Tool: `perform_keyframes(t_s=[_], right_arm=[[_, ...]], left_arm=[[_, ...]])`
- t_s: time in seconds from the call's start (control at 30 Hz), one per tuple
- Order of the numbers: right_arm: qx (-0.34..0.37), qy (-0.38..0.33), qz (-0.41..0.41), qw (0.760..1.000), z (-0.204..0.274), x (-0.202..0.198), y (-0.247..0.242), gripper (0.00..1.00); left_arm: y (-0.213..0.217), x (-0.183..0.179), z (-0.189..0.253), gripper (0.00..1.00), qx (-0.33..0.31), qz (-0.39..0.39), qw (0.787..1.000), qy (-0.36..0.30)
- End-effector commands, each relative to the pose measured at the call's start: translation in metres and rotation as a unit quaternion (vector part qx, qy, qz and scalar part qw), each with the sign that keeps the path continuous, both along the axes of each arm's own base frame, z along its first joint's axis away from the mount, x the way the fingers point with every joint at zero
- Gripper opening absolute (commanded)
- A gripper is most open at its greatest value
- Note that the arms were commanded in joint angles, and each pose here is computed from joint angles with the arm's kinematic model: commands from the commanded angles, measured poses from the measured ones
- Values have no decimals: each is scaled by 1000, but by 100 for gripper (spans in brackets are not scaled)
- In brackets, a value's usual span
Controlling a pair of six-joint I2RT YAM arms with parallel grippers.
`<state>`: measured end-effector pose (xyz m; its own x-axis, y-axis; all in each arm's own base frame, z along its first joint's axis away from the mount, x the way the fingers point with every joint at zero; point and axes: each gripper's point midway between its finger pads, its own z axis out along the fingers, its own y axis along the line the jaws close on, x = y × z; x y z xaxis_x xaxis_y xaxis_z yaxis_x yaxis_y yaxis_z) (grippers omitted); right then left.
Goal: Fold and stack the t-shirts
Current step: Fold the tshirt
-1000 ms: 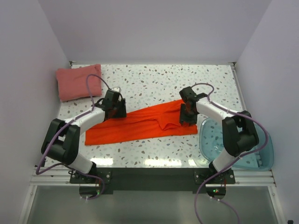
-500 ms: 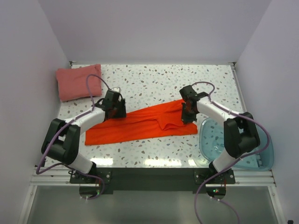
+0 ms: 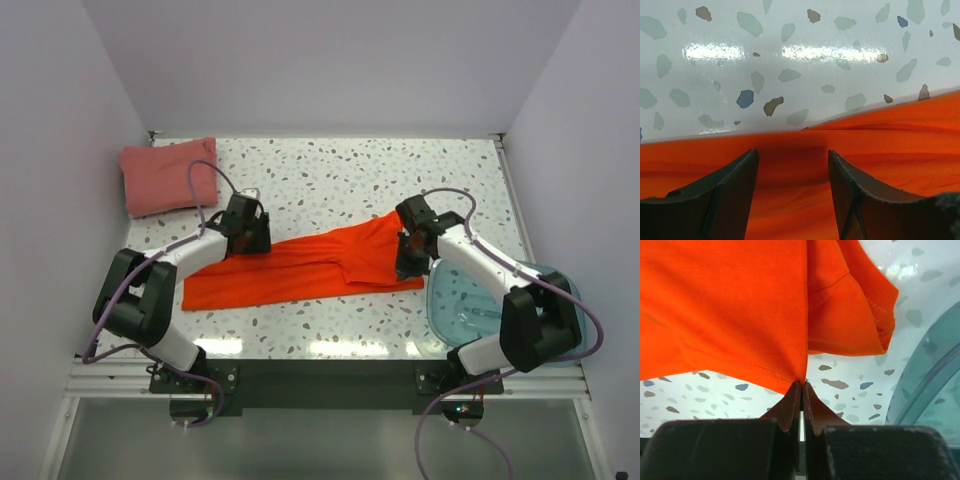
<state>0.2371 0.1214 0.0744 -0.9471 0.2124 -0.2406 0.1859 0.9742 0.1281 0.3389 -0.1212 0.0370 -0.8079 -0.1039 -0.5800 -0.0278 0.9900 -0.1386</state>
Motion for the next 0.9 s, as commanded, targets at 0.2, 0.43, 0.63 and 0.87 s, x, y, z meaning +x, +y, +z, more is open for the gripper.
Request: perform_keyframes(t_s=[0.2, 0.43, 0.63, 0.87], right_arm=[[-34, 7, -13, 999, -10, 6, -7, 35], [-71, -70, 31, 995, 31, 34, 6, 57], [-9, -83, 40, 996, 25, 50, 39, 57], [-17, -57, 49, 997, -10, 69, 52, 57]], left_arm=[[-8, 15, 15, 62, -12, -3, 999, -30], [0, 8, 21, 62, 2, -5, 999, -41], [9, -8, 8, 62, 13, 2, 1000, -26], [21, -23, 10, 62, 26, 4, 999, -38]])
